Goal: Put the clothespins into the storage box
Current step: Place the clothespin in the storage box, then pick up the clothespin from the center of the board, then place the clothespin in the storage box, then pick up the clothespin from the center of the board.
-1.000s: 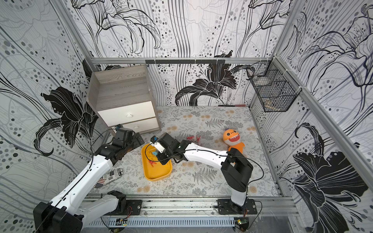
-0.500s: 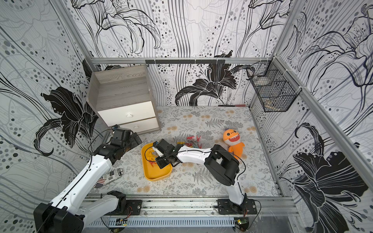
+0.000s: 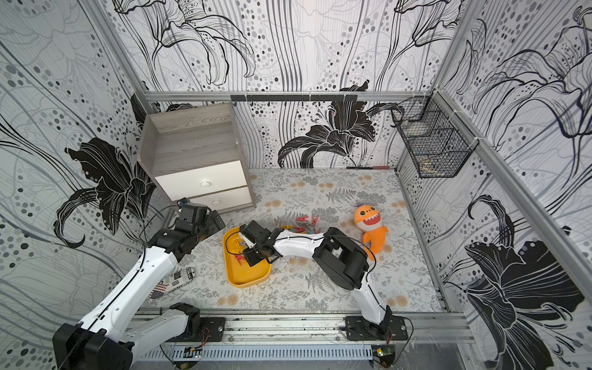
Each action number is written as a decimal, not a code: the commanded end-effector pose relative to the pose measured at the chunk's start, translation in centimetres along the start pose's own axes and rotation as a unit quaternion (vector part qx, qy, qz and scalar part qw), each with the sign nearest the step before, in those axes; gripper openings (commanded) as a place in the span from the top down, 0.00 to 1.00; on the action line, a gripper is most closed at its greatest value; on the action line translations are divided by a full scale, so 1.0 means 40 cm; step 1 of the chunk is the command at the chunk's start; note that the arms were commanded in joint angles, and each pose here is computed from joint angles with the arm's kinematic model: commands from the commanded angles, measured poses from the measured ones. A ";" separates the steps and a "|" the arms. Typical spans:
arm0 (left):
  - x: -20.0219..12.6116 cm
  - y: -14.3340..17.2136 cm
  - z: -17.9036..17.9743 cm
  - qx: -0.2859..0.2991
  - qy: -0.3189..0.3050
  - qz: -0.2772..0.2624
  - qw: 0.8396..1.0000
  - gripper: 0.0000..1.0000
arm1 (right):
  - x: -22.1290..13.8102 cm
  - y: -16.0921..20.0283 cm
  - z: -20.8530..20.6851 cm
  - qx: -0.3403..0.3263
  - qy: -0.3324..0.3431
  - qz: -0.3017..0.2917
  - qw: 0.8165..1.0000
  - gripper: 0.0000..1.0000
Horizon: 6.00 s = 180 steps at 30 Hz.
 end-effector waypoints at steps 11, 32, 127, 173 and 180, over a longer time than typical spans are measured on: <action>-0.022 -0.033 -0.020 -0.007 0.016 -0.020 1.000 0.03 | -0.017 -0.025 0.019 -0.020 -0.009 0.010 1.000 0.83; -0.022 -0.028 -0.016 -0.003 0.019 -0.018 1.000 0.03 | -0.333 0.081 -0.266 0.058 0.185 -0.021 0.981 0.63; -0.022 -0.054 -0.022 -0.022 0.022 -0.024 0.999 0.03 | -0.039 0.015 0.092 -0.044 -0.049 0.010 0.998 0.84; -0.025 -0.045 -0.003 -0.016 0.018 -0.021 0.999 0.03 | -0.212 0.059 -0.295 0.048 0.175 0.021 0.983 0.61; -0.023 -0.045 -0.002 -0.014 0.016 -0.021 1.000 0.03 | -0.170 0.086 -0.315 0.051 0.171 0.046 0.983 0.61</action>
Point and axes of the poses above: each gripper's point midway between its finger pads, its own x axis out along the fingers, its own z axis along the line the jaws close on, y = z × x, the point moved 6 cm from there along -x, back along the fingers, and after that the axes turned 13 degrees about -x, right-handed, at the moved point
